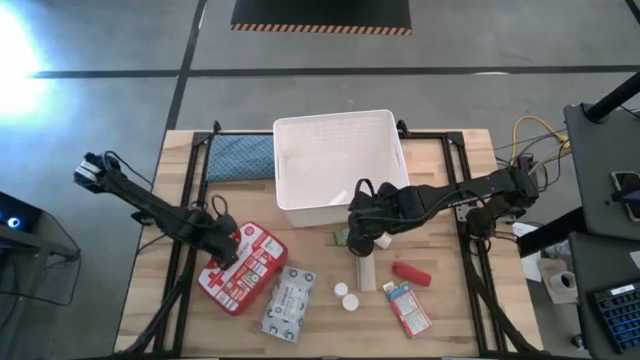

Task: Pick & place medical supplies in basket/bin
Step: Put the red first aid kit into the bin

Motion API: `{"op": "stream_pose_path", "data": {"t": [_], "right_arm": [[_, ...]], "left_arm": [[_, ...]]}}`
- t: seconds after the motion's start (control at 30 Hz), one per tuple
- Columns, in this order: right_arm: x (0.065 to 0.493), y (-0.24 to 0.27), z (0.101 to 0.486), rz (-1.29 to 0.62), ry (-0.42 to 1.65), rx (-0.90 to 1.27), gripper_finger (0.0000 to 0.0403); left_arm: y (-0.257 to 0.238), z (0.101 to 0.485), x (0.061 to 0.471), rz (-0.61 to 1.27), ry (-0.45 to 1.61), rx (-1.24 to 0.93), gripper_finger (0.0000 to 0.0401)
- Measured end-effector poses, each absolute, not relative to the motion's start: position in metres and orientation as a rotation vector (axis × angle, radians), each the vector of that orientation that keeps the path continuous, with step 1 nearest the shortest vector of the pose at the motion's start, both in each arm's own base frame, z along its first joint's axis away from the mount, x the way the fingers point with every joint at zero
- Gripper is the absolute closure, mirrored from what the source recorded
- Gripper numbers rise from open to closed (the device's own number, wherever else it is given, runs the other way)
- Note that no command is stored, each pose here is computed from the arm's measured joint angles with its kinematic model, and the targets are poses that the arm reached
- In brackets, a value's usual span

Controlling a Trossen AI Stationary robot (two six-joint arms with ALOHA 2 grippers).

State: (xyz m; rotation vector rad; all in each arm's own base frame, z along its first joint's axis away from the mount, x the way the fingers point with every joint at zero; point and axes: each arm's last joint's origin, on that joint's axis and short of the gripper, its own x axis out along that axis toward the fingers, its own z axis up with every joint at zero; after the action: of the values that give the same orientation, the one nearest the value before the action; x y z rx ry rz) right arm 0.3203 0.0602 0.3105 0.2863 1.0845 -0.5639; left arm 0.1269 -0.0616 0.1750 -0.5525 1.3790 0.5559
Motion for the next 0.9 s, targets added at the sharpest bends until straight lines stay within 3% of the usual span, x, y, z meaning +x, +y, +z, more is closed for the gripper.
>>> {"op": "stream_pose_path", "data": {"t": [0.23,0.53,0.73,0.9], "right_arm": [[0.32,0.06,0.311,-0.565,1.084,0.286,0.0174],[0.32,0.06,0.311,-0.565,1.084,0.286,0.0174],[0.321,0.06,0.31,-0.566,1.082,0.286,0.0175],[0.323,0.059,0.312,-0.602,1.025,0.272,0.0175]], "left_arm": [[-0.068,0.155,0.14,0.602,1.47,-0.463,0.0205],[-0.077,0.173,0.159,0.514,1.432,-0.377,0.0371],[-0.075,0.21,0.16,0.563,1.431,-0.273,0.0369],[-0.07,0.272,0.158,0.619,1.354,-0.199,0.0369]]}}
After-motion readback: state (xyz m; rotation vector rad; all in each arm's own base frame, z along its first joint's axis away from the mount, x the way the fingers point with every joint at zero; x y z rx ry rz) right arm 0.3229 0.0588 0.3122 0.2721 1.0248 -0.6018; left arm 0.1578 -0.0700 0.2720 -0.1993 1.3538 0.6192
